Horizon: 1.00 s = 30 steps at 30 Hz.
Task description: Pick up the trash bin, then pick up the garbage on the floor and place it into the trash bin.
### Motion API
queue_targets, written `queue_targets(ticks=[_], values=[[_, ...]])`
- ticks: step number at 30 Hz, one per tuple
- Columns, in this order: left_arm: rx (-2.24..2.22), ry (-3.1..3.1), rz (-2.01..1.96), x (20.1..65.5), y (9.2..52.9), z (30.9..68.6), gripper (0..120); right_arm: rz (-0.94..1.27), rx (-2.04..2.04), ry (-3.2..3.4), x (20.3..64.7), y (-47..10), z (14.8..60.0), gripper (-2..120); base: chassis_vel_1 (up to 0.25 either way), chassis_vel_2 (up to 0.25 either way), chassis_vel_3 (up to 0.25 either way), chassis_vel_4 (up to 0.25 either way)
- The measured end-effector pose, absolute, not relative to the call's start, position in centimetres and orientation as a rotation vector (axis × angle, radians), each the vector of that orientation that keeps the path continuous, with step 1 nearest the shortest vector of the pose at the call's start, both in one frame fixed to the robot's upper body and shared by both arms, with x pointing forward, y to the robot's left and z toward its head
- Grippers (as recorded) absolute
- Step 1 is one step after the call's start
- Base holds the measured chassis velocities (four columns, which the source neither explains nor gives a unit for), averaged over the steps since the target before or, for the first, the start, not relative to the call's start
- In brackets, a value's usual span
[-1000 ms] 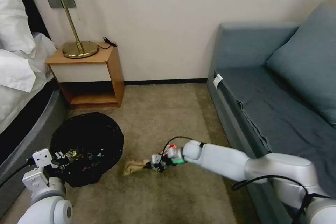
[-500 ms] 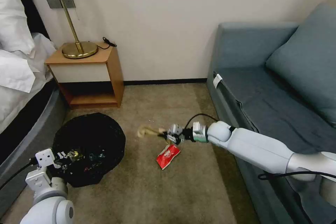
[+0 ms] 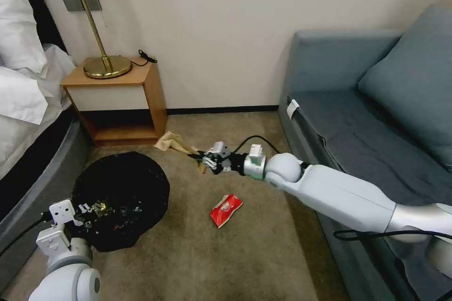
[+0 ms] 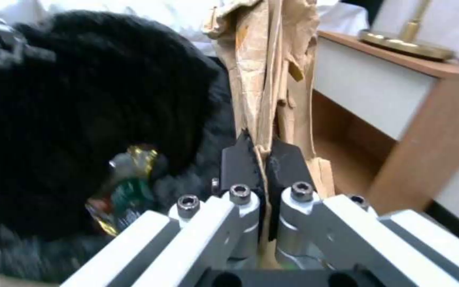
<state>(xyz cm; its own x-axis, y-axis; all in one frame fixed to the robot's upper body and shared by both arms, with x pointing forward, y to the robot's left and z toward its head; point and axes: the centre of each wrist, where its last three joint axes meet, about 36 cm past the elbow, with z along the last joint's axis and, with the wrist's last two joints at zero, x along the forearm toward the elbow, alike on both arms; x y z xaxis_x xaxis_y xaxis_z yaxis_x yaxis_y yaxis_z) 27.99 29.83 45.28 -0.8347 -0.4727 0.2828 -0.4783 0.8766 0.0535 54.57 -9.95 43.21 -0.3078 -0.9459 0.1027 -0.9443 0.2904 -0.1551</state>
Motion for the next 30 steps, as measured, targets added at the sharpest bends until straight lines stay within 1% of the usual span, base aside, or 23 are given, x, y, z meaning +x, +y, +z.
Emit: queue_targets(ticks=[2,6,7,11,19,25,30], values=[[0.715,-2.759,0.028,28.0,29.8,45.3,3,-0.285,-1.849,2.514,54.5,-9.3,43.1,0,0.0,0.0,0.0,0.0],[0.715,-2.759,0.028,28.1,29.8,45.4,3,-0.229,-1.904,2.477,53.1,-4.3,43.0,0,0.0,0.0,0.0,0.0],[0.715,-2.759,0.028,28.1,29.8,45.4,3,-0.229,-1.904,2.477,53.1,-4.3,43.0,0,0.0,0.0,0.0,0.0],[0.716,-2.761,0.029,28.1,29.8,45.5,3,-0.212,-1.967,2.443,51.3,-0.9,42.4,0,0.0,0.0,0.0,0.0],[0.717,-2.764,0.031,28.2,29.8,45.6,3,-0.221,-2.045,2.414,48.6,1.6,40.8,0,0.0,0.0,0.0,0.0],[0.715,-2.765,0.031,28.2,29.7,45.7,3,-0.253,-2.059,2.414,48.3,2.6,40.3,0,0.0,0.0,0.0,0.0],[0.715,-2.765,0.03,28.2,29.7,45.7,3,-0.352,-1.98,2.478,48.1,3.2,39.4,0,0.0,0.0,0.0,0.0]])
